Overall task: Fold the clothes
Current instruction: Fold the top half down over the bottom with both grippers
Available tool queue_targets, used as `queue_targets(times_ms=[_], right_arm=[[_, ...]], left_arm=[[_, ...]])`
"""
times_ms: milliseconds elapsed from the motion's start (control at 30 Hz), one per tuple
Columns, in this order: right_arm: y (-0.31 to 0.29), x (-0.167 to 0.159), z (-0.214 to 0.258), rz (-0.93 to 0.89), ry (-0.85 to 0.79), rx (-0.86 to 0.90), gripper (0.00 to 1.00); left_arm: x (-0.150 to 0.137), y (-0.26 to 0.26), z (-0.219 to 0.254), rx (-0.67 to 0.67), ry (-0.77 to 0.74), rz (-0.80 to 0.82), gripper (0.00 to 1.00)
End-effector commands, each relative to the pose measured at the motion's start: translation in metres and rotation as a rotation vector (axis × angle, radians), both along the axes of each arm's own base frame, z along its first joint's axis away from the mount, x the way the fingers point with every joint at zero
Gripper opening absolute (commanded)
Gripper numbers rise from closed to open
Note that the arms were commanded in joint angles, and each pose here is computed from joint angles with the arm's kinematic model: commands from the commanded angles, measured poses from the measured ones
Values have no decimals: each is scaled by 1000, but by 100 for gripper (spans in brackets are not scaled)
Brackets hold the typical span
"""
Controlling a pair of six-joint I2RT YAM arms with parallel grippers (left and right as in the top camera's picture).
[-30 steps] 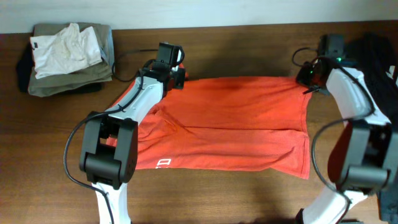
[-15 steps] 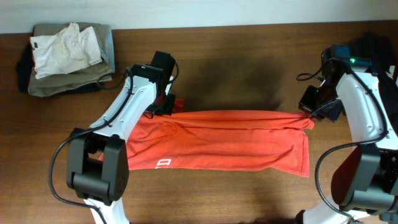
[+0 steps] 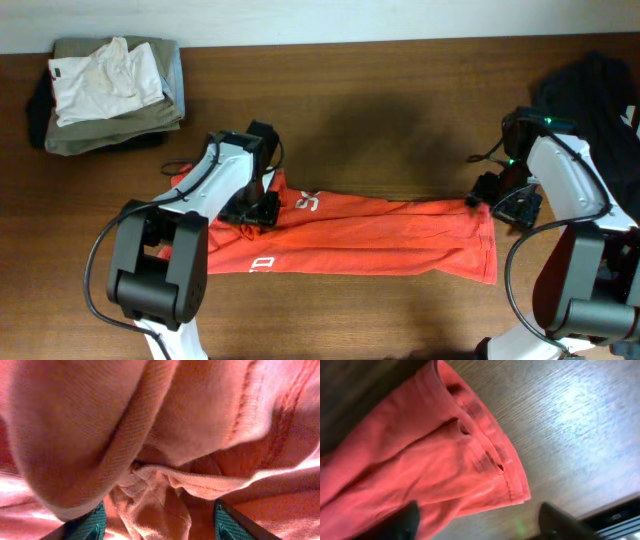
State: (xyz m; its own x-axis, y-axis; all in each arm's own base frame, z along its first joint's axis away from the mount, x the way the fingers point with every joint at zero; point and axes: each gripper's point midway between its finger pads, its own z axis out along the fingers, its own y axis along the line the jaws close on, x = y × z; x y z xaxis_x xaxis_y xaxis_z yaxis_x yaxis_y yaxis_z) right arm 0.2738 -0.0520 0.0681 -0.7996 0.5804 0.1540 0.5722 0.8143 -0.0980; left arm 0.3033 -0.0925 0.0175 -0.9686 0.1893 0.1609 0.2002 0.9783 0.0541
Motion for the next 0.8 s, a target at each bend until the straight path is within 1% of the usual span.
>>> queue_targets(times_ms=[0,33,100,167,200,233,267,367,433,500,700,767], right_arm=[[-3,-1,2,-6,-9,-18,92],[-3,0,2,-6,-15,-19,92],[-4,1,1,-5,-20,-20,93],[-4,2,1,-6,-24,-21,93],[-4,4,1,-6,-30,-22,93],[-4,5,1,-6,-35,-22,93],[-4,6,1,-6,-40,-23,93],[-4,7,1,-6,-43,-20,93],[-4,8,1,-6,-46,-21,93],[-4,9,0,-6,-51,-22,93],[-5,12,0,-7,-61,-24,93],[-5,12,0,-7,-61,-24,93]], left_arm=[[10,-4,10,-28,-42,5,66],[19,-7,20,-39,-76,5,63],[42,-15,51,-74,-183,2,63],[60,-21,88,-110,-296,1,64],[66,-23,99,-126,-341,1,66],[68,-26,102,-140,-356,-1,67],[67,-30,96,-161,-338,-3,67],[65,-29,68,-138,-271,-4,68],[61,-31,40,-131,-192,-60,67],[55,-39,21,-166,-128,-93,67],[49,-67,14,-181,-125,-162,66],[51,-75,14,-187,-148,-158,66]])
